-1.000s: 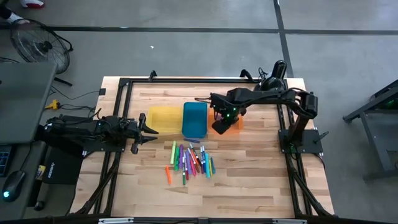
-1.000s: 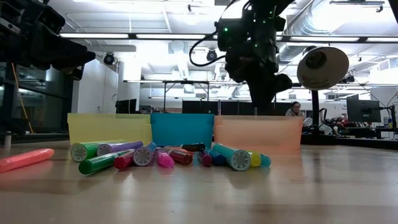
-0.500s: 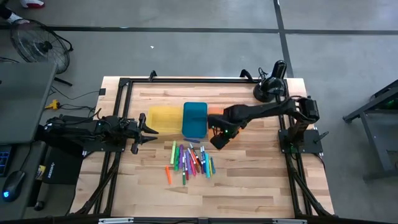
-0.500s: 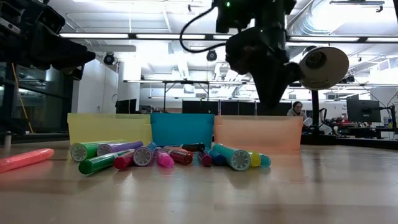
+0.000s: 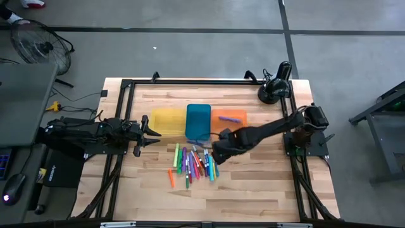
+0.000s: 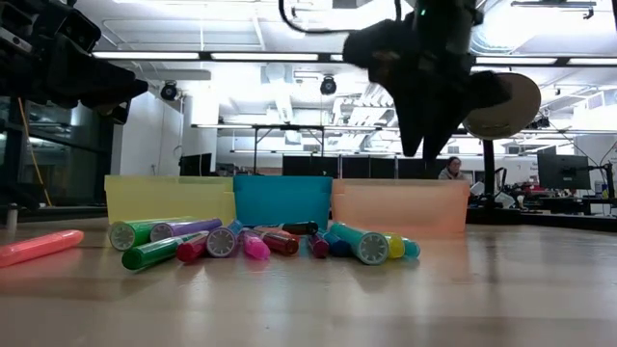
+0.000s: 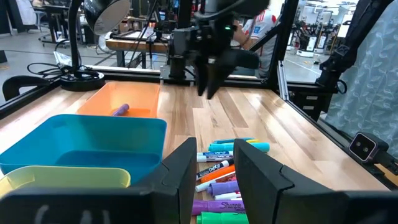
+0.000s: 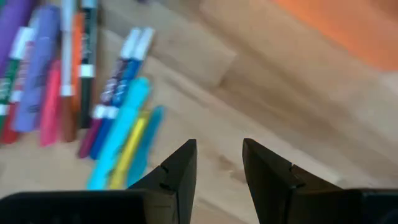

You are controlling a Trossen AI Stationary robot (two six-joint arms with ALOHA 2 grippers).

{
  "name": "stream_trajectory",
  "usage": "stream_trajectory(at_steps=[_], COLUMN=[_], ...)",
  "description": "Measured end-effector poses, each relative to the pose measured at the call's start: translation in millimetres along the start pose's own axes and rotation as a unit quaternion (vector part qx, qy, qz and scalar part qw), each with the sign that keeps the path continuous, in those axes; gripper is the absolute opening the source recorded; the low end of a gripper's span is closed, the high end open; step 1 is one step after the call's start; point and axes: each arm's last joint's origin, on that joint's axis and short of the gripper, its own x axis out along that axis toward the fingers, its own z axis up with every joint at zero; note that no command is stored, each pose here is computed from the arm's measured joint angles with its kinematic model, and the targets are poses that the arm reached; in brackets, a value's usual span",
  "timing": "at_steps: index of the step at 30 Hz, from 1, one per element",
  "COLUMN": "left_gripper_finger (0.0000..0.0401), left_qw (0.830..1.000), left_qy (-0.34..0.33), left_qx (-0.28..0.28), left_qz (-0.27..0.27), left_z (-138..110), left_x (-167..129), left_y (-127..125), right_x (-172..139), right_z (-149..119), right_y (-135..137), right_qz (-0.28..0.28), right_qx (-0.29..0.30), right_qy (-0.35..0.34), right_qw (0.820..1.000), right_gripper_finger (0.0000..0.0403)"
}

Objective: Pick & Place Markers
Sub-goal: Put the light blue pen into the blue bin

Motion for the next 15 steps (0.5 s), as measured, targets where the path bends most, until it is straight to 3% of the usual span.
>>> stream_trajectory(at_steps=[7, 15], left_gripper_finger=[0.0104, 0.0104], left_qw=[1.0, 1.0], left_qy=[0.0, 0.0], left_qx=[0.0, 0.0], left_qz=[0.0, 0.0], left_z=[0.1, 0.1], left_x=[0.0, 0.0], left_y=[0.0, 0.0], right_x=[-1.4, 37.9], right_z=[-19.7, -19.7], right_y=[9.1, 26.0], right_qz=[0.015, 0.04], right_qx=[0.019, 0.003], right_qy=[-0.015, 0.045], right_qw=[1.0, 0.998], right_gripper_finger=[0.0119, 0.0119])
